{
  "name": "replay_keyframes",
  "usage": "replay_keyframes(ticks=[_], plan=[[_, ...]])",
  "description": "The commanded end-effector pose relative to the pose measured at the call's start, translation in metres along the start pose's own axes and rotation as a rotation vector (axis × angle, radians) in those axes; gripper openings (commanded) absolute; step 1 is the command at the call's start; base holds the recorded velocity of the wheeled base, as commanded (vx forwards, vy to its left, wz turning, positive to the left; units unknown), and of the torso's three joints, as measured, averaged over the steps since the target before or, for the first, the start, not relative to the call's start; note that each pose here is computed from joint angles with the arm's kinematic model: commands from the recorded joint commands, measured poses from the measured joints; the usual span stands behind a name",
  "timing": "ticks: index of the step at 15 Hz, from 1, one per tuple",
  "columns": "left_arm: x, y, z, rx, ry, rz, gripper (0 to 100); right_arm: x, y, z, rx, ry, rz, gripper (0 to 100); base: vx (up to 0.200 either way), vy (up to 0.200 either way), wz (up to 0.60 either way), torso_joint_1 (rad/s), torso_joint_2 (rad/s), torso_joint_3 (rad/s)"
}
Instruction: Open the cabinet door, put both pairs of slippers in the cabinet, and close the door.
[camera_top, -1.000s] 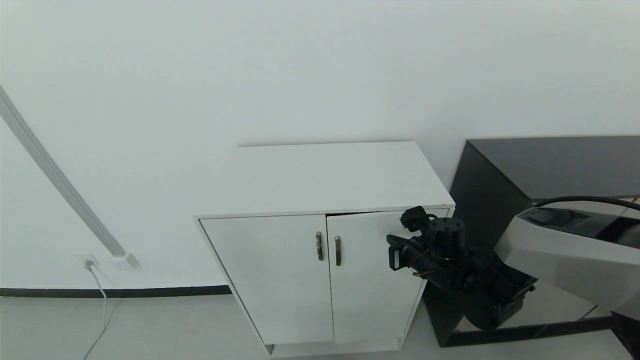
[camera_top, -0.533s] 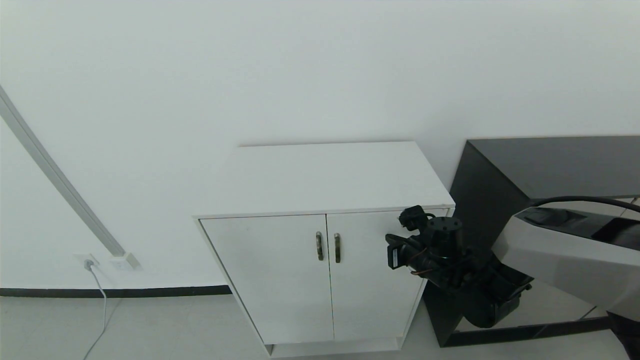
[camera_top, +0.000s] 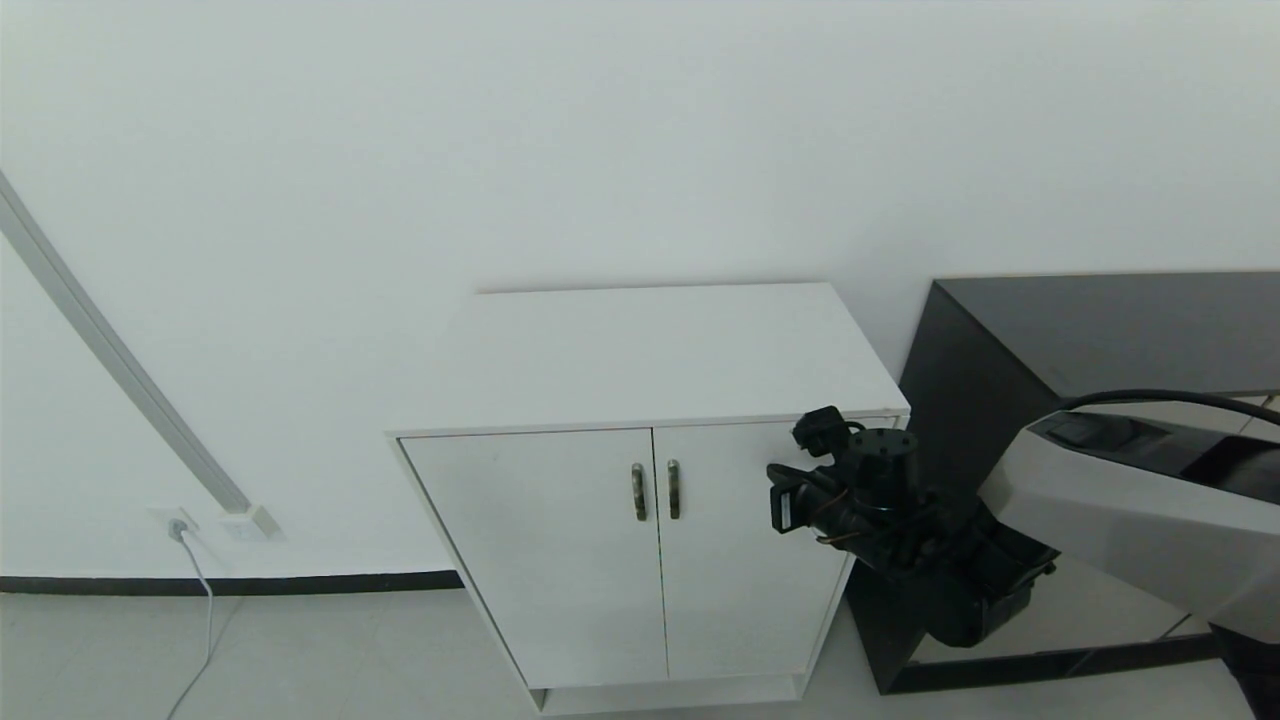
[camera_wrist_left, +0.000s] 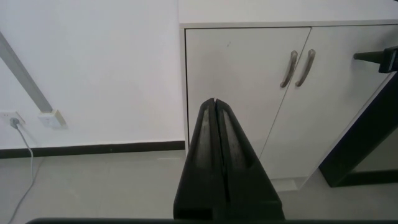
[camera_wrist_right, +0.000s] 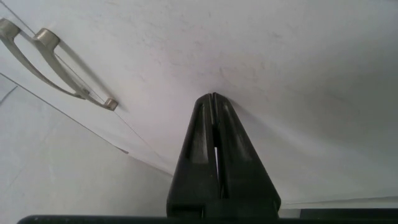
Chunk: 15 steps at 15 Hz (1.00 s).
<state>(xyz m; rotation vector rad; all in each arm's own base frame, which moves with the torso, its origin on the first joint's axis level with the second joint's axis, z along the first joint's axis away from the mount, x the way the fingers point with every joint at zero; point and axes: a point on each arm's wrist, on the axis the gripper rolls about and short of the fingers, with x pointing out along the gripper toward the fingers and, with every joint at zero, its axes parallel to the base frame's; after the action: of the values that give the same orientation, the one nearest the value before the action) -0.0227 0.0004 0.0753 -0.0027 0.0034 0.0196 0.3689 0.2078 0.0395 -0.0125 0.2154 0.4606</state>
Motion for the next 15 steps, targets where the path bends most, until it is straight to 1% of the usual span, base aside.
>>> replay_keyframes(ticks=[1, 4, 6, 10, 11, 13, 15], plan=[[0.0, 0.0, 0.0, 0.0, 0.001, 0.0, 0, 0.002, 0.0, 0.002, 0.0, -0.005, -0.001, 0, 0.0, 0.0, 0.0, 0.0, 0.0, 0.0], [0.0, 0.0, 0.0, 0.0, 0.001, 0.0, 0, 0.0, 0.001, 0.004, 0.0, -0.008, 0.001, 0, 0.0, 0.0, 0.0, 0.0, 0.0, 0.0], [0.0, 0.0, 0.0, 0.0, 0.001, 0.0, 0, -0.009, 0.003, 0.009, -0.001, -0.005, 0.007, 0, 0.0, 0.0, 0.0, 0.0, 0.0, 0.0], [0.0, 0.0, 0.0, 0.0, 0.001, -0.001, 0, -0.048, 0.014, 0.023, -0.006, -0.005, 0.037, 0, 0.0, 0.0, 0.0, 0.0, 0.0, 0.0], [0.0, 0.0, 0.0, 0.0, 0.001, -0.001, 0, -0.072, 0.014, 0.034, -0.006, -0.026, 0.033, 0, 0.0, 0.0, 0.0, 0.0, 0.0, 0.0], [0.0, 0.0, 0.0, 0.0, 0.001, -0.001, 0, -0.107, 0.01, 0.041, 0.001, -0.058, 0.026, 0, 0.0, 0.0, 0.0, 0.0, 0.0, 0.0], [0.0, 0.0, 0.0, 0.0, 0.001, -0.001, 0, -0.144, -0.003, 0.045, 0.007, -0.085, -0.006, 0, 0.0, 0.0, 0.0, 0.0, 0.0, 0.0]])
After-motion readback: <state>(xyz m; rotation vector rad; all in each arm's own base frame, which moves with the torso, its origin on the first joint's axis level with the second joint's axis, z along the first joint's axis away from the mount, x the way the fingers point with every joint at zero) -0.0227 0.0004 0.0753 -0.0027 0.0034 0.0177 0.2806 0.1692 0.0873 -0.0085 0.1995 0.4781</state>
